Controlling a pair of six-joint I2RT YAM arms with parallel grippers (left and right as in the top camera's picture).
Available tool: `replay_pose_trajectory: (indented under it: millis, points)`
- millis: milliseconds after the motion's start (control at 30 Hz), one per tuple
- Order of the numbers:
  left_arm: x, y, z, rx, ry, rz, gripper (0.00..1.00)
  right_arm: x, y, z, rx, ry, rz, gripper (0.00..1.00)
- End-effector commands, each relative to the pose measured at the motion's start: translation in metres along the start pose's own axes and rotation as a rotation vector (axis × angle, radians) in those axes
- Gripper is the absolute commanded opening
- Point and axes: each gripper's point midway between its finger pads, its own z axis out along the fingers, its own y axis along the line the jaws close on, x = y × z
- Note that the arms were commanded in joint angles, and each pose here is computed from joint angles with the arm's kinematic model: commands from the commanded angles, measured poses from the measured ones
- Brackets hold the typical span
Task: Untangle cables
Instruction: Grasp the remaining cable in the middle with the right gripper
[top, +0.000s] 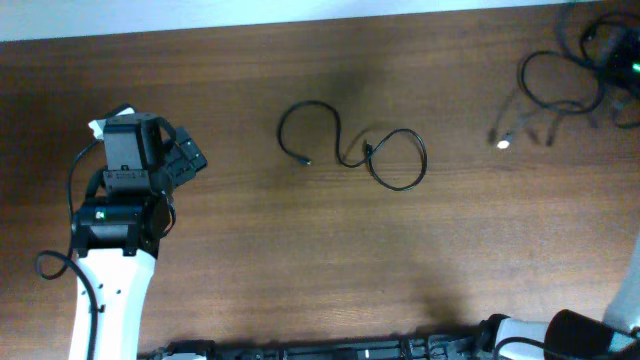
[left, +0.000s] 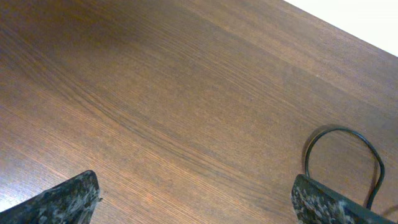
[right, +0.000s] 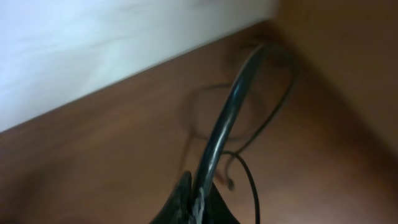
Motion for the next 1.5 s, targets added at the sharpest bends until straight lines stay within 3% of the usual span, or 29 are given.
replay_pose_trajectory:
  millis: [0, 167, 467, 500, 533, 567, 733, 800, 867, 933, 1000, 1100, 1167, 1233, 1333, 1467]
  points:
    - [-0.005, 0.003, -0.004, -0.008, -0.021, -0.019, 0.99, 0.017, -0.093, -0.005, 0.313, 0.068, 0.078, 0.04]
    - [-0.005, 0.003, -0.004, -0.008, -0.021, -0.019, 0.99, 0.063, -0.155, 0.012, 0.473, 0.217, 0.346, 0.04]
    - [-0.005, 0.003, -0.004, -0.008, -0.021, -0.019, 0.99, 0.147, -0.171, 0.148, 0.436, 0.499, 0.368, 0.07]
    - [-0.005, 0.003, -0.004, -0.008, -0.021, -0.02, 0.99, 0.158, -0.172, 0.16, 0.434, 0.531, 0.369, 0.29]
    - [-0.005, 0.003, -0.004, -0.008, -0.021, -0.02, 0.99, 0.166, -0.173, 0.166, 0.436, 0.555, 0.369, 0.87]
    - [-0.005, 0.003, -0.004, -0.009, -0.02, -0.019, 0.99, 0.167, -0.173, 0.167, 0.437, 0.561, 0.37, 0.99]
    - [-0.004, 0.003, -0.004, -0.009, -0.019, -0.018, 0.99, 0.101, -0.149, 0.14, 0.307, 0.394, 0.41, 0.99]
    - [-0.004, 0.003, -0.004, -0.01, -0.018, -0.019, 0.99, 0.076, -0.083, 0.128, -0.003, 0.365, 0.435, 0.99]
    - [-0.004, 0.003, -0.004, -0.01, -0.018, -0.019, 0.99, 0.078, -0.031, 0.126, -0.187, 0.419, 0.428, 0.99]
    - [-0.004, 0.003, -0.004, -0.01, -0.018, -0.018, 0.99, 0.093, 0.027, 0.125, -0.311, 0.486, 0.329, 0.99]
    - [-0.004, 0.003, -0.004, -0.01, -0.018, -0.018, 0.99, 0.122, 0.104, 0.117, -0.455, 0.543, 0.058, 0.99]
    - [-0.004, 0.003, -0.004, -0.01, -0.018, -0.018, 0.99, 0.176, 0.193, 0.092, -0.569, 0.654, -0.153, 0.99]
    - [-0.004, 0.003, -0.004, -0.01, -0.018, -0.019, 0.99, 0.204, 0.214, 0.091, -0.504, 0.694, -0.23, 0.99]
    - [-0.004, 0.003, -0.004, -0.01, -0.018, -0.018, 0.99, 0.24, 0.227, 0.098, -0.307, 0.739, -0.213, 0.99]
    - [-0.004, 0.003, -0.004, -0.01, -0.018, -0.019, 0.99, 0.292, 0.278, 0.093, -0.373, 0.784, -0.295, 0.99]
    - [-0.004, 0.003, -0.004, -0.01, -0.018, -0.018, 0.99, 0.327, 0.31, 0.091, -0.352, 0.768, -0.364, 0.98]
